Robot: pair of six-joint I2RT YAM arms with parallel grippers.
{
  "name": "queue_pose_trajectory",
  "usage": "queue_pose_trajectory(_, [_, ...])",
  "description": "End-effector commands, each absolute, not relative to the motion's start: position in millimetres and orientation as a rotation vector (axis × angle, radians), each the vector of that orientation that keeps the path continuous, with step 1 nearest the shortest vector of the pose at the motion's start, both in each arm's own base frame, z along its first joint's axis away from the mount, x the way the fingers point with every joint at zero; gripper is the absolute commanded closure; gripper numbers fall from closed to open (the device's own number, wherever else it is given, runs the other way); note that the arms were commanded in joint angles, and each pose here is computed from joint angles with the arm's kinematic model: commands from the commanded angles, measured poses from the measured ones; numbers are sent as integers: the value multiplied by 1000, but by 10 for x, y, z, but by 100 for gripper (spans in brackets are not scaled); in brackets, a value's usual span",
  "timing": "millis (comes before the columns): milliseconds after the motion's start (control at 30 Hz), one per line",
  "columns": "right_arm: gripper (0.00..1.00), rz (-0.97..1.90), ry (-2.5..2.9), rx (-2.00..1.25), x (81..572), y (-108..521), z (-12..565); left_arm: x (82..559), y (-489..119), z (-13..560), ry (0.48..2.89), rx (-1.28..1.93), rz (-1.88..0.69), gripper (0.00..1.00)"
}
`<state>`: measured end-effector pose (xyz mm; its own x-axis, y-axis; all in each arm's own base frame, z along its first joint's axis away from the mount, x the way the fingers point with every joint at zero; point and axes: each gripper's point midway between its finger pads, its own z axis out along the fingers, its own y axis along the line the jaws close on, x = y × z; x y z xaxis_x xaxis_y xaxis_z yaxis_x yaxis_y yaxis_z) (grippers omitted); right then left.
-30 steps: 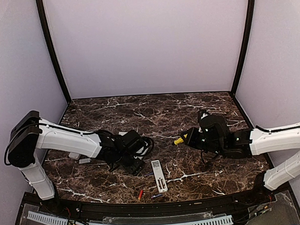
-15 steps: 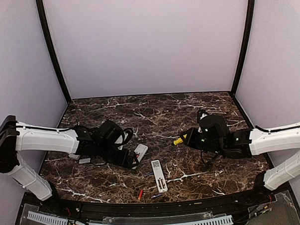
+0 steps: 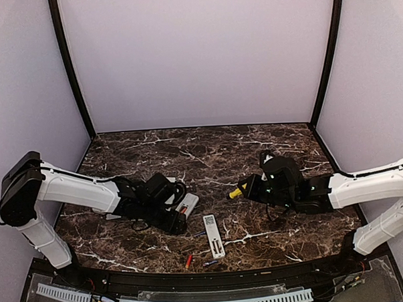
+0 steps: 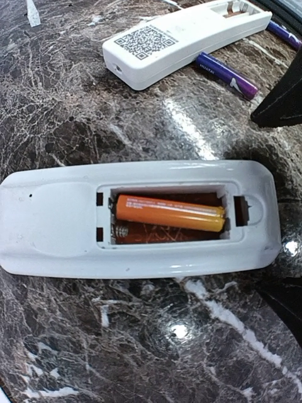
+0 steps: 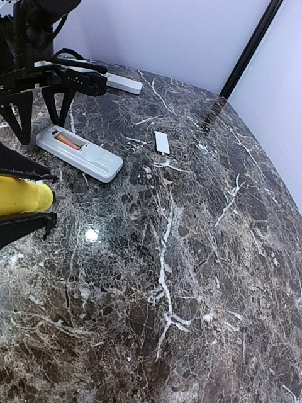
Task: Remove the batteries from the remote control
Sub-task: Pick up the remote control without the battery cover from the center of the board.
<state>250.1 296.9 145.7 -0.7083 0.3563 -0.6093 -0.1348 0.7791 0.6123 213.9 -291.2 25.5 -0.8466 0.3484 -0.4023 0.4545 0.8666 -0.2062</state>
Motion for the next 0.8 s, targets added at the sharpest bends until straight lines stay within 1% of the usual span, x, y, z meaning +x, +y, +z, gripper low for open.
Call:
queue_pose_trajectory(0, [100, 872, 2177, 165, 2562, 3047, 1567, 2215, -2847, 145, 2651, 662, -283, 24])
queue_pose_trajectory(233, [100, 869, 2171, 169, 2572, 3047, 1584, 2220, -2853, 53, 2626, 747, -138, 38])
queue_pose_trajectory(300, [100, 872, 2167, 167, 2570, 3043, 1604, 2215, -2850, 16, 2627, 756, -113, 43])
queue_pose_trajectory(433, [100, 872, 2159, 169, 2569, 3015, 1667, 2253, -2839, 7, 2617, 738, -88, 60])
queue_pose_trajectory(467, [100, 876, 2154, 169, 2564, 3006, 1697, 2263, -2839, 24, 2611, 734, -87, 63])
queue_pose_trajectory(500, [100, 872, 2151, 168, 2562, 2991, 1716, 2292, -2842, 79, 2592, 724, -87, 66])
queue_pose_trajectory(567, [100, 871, 2144, 169, 2561, 2963, 1778, 2326, -2860, 191, 2558, 722, -97, 69])
queue_pose_trajectory(667, [100, 883, 2118, 156, 2562, 2918, 1949, 2401, -2927, 465, 2492, 768, -110, 72])
queue_pose_trajectory(767, [100, 920, 2074, 147, 2580, 2845, 2168, 2450, -3010, 862, 2437, 832, -155, 74])
